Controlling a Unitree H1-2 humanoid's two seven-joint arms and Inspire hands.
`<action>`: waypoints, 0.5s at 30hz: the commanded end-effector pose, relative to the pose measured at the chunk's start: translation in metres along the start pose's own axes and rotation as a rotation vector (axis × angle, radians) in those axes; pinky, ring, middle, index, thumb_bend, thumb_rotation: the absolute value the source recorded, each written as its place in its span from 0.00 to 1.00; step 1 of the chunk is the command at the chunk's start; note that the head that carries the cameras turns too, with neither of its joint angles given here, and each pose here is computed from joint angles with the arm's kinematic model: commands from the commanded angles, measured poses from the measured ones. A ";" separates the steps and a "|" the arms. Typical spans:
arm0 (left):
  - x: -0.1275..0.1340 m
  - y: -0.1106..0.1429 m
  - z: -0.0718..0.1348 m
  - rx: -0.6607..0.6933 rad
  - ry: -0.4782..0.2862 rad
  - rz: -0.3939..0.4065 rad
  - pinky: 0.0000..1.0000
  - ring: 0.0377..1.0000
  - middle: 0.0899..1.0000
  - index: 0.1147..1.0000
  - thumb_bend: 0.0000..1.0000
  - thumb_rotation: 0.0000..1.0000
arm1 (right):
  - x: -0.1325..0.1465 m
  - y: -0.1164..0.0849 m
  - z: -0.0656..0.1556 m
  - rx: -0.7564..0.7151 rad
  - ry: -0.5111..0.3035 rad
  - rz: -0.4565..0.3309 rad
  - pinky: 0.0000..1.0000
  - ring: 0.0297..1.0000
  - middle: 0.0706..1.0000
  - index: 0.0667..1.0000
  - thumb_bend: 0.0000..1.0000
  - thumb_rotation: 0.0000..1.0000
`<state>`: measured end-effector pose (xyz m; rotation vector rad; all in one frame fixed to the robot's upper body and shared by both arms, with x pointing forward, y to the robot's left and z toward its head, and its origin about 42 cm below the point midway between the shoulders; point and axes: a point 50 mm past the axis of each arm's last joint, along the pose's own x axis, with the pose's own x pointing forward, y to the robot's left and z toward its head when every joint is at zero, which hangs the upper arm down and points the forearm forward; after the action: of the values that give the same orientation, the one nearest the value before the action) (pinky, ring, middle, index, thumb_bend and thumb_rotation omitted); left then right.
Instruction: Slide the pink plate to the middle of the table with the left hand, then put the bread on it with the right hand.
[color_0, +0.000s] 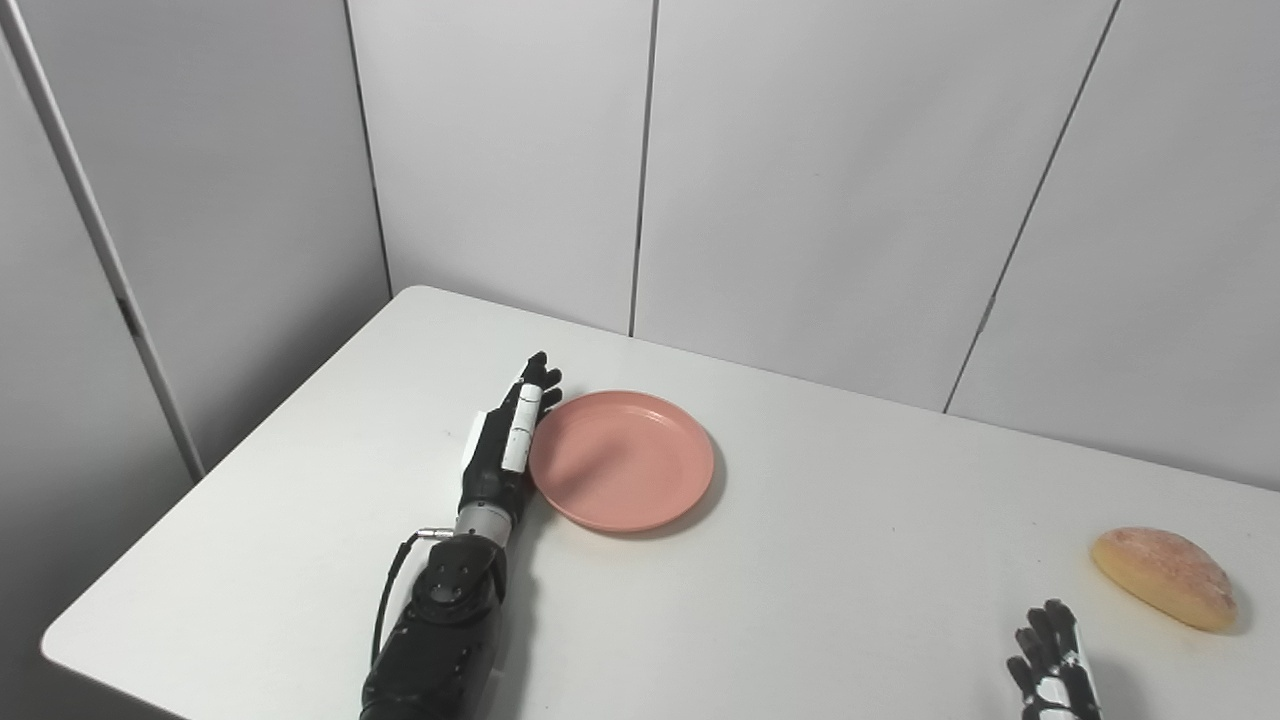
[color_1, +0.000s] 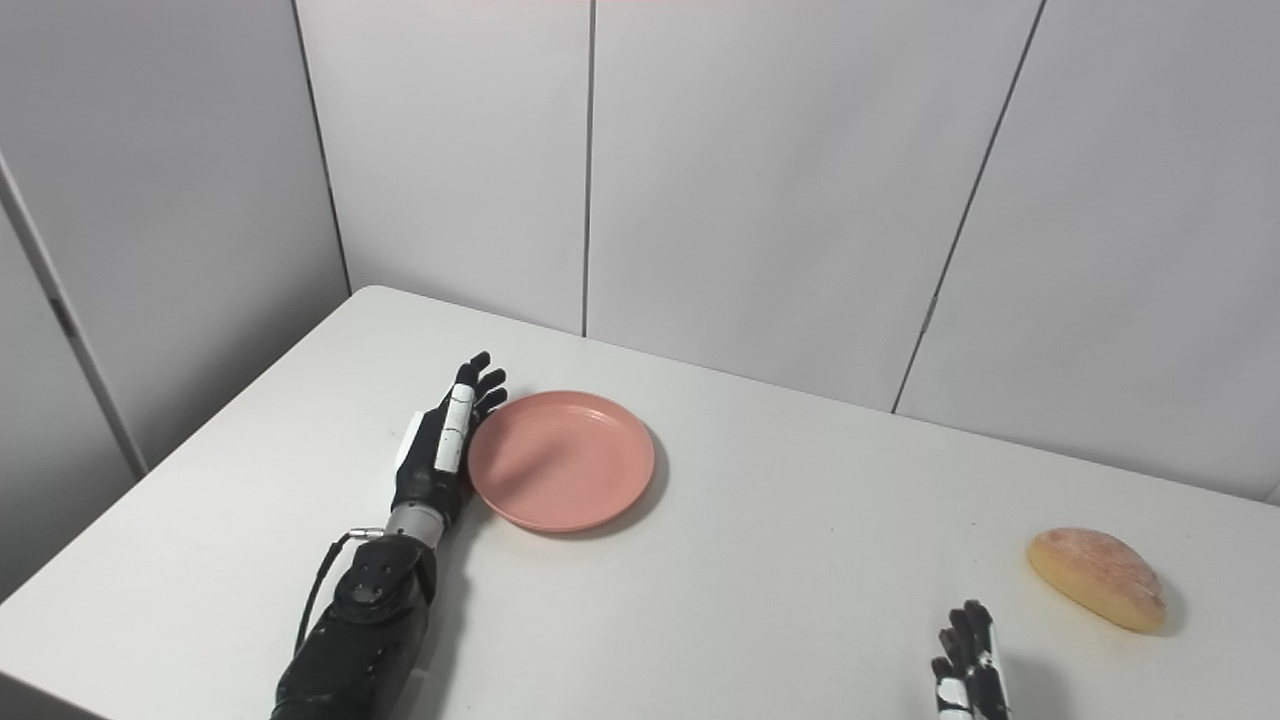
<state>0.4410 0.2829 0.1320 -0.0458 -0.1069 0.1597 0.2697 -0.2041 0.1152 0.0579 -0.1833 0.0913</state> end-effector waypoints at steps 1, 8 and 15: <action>-0.002 -0.021 -0.002 -0.019 0.003 -0.064 0.91 0.90 0.90 0.91 0.78 1.00 | 0.005 0.002 0.011 -0.003 -0.062 -0.001 1.00 0.99 0.98 1.00 0.53 0.87; -0.004 -0.040 -0.002 -0.022 0.006 -0.111 0.90 0.90 0.89 0.90 0.79 1.00 | 0.004 0.004 0.009 -0.015 -0.072 -0.007 1.00 0.98 0.97 1.00 0.53 0.84; -0.006 -0.052 -0.002 -0.022 0.011 -0.146 0.91 0.90 0.89 0.90 0.78 1.00 | 0.003 0.009 0.008 -0.022 -0.072 -0.009 1.00 0.98 0.97 1.00 0.56 0.83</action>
<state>0.4417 0.2557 0.1307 -0.0524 -0.1020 0.0963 0.2694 -0.1979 0.1139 0.0366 -0.1812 0.0793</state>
